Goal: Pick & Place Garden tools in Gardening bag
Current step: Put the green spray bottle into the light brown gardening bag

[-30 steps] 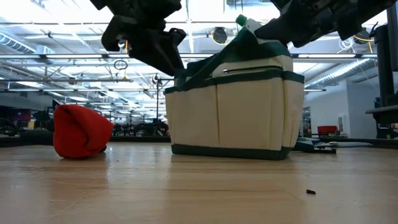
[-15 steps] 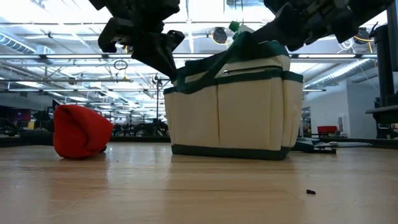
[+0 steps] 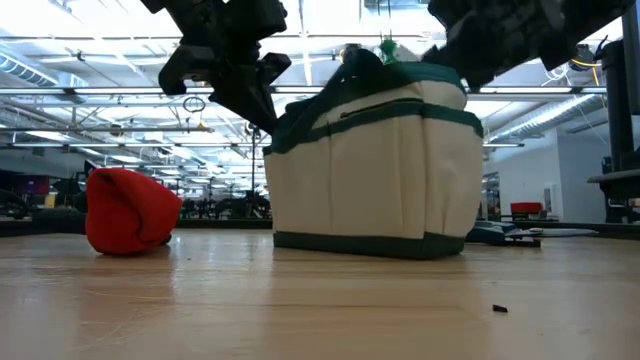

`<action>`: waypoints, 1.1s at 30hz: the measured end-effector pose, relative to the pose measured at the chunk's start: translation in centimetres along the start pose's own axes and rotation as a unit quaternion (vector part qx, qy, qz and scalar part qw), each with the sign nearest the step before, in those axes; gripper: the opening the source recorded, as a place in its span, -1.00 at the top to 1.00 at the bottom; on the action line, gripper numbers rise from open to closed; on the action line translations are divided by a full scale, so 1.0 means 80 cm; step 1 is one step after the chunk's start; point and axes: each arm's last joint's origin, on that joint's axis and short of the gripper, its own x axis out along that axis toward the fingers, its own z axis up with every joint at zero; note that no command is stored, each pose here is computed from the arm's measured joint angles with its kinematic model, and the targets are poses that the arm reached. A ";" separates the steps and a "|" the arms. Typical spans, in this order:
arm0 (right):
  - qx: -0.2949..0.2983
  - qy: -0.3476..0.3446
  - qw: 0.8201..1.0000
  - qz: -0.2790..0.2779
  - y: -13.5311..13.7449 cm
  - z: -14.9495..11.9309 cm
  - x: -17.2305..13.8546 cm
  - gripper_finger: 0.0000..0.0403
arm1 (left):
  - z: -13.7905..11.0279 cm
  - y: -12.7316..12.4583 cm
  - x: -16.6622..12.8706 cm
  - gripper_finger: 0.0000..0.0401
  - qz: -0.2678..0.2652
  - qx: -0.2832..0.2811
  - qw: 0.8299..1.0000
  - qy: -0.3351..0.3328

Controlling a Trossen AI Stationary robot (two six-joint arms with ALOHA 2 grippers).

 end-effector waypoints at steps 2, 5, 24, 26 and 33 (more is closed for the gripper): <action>-0.007 0.007 1.000 -0.007 -0.001 -0.002 0.000 0.50 | 0.000 0.000 0.000 0.93 0.002 -0.002 1.000 0.001; -0.010 0.012 1.000 -0.006 0.000 -0.004 -0.001 0.38 | 0.000 0.000 0.000 0.97 0.003 0.000 1.000 0.002; -0.033 -0.022 0.999 0.032 0.006 0.009 -0.014 0.19 | -0.003 0.011 0.001 0.87 0.024 -0.067 0.997 -0.005; -0.032 -0.019 0.999 0.032 0.006 0.008 -0.014 0.19 | -0.003 0.011 0.001 0.87 0.024 -0.076 0.997 -0.004; -0.029 -0.009 0.999 0.032 0.006 0.006 -0.014 0.19 | -0.004 0.012 0.001 0.86 0.044 -0.098 0.994 0.008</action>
